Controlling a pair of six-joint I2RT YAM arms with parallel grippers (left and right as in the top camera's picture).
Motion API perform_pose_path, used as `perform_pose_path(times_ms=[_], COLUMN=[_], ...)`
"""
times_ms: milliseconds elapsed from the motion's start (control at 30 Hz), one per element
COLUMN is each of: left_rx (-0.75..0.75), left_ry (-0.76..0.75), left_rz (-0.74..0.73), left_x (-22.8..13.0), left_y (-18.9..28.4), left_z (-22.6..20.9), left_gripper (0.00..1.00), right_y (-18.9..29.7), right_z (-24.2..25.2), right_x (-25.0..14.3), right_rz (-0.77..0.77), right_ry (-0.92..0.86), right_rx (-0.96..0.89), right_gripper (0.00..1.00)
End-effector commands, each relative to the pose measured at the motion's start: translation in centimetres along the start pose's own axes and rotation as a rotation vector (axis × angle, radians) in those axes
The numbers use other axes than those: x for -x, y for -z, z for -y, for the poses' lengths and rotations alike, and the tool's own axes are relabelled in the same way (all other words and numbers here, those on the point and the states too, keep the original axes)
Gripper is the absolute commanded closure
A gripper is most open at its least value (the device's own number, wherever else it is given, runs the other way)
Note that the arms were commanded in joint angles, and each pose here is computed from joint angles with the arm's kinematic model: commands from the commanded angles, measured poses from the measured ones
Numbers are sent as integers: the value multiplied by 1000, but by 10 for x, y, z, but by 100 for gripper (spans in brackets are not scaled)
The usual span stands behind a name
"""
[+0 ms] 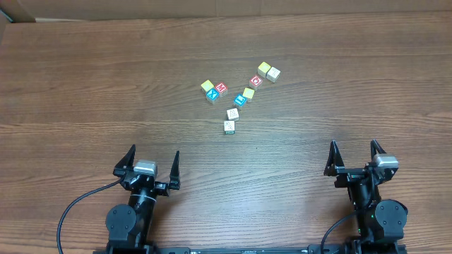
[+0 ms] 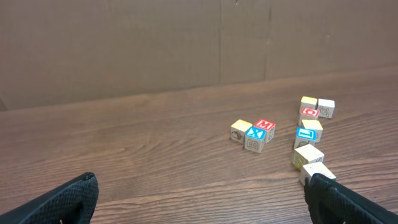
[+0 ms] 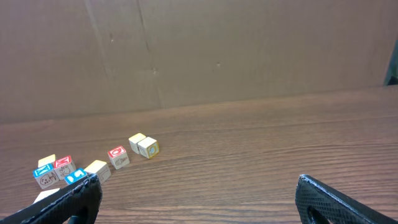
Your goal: Flip 5 blocks
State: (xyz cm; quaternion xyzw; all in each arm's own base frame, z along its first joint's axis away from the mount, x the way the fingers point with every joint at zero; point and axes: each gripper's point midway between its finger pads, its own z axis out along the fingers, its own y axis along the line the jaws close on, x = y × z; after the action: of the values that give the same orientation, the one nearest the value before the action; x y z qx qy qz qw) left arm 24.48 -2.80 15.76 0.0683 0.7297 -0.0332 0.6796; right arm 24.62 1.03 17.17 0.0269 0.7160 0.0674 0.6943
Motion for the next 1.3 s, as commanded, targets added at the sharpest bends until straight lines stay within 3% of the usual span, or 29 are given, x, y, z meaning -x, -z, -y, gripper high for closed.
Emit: perform_pose_path(times_ms=[0,1100,1267], left_rx=[23,54,-10], left_ry=[14,10,48], left_rz=[2,1,5], left_x=[-1,-1,0], left_y=[0,1,0], left_z=[-5,-10,1], left_gripper=[0,0,0], right_y=[0,0,1], right_z=[1,1,-6], right_x=[-1,0,17], right_rz=[7,10,79], right_ry=[4,5,10], right_rx=[-4,-4,34], right_gripper=[0,0,0])
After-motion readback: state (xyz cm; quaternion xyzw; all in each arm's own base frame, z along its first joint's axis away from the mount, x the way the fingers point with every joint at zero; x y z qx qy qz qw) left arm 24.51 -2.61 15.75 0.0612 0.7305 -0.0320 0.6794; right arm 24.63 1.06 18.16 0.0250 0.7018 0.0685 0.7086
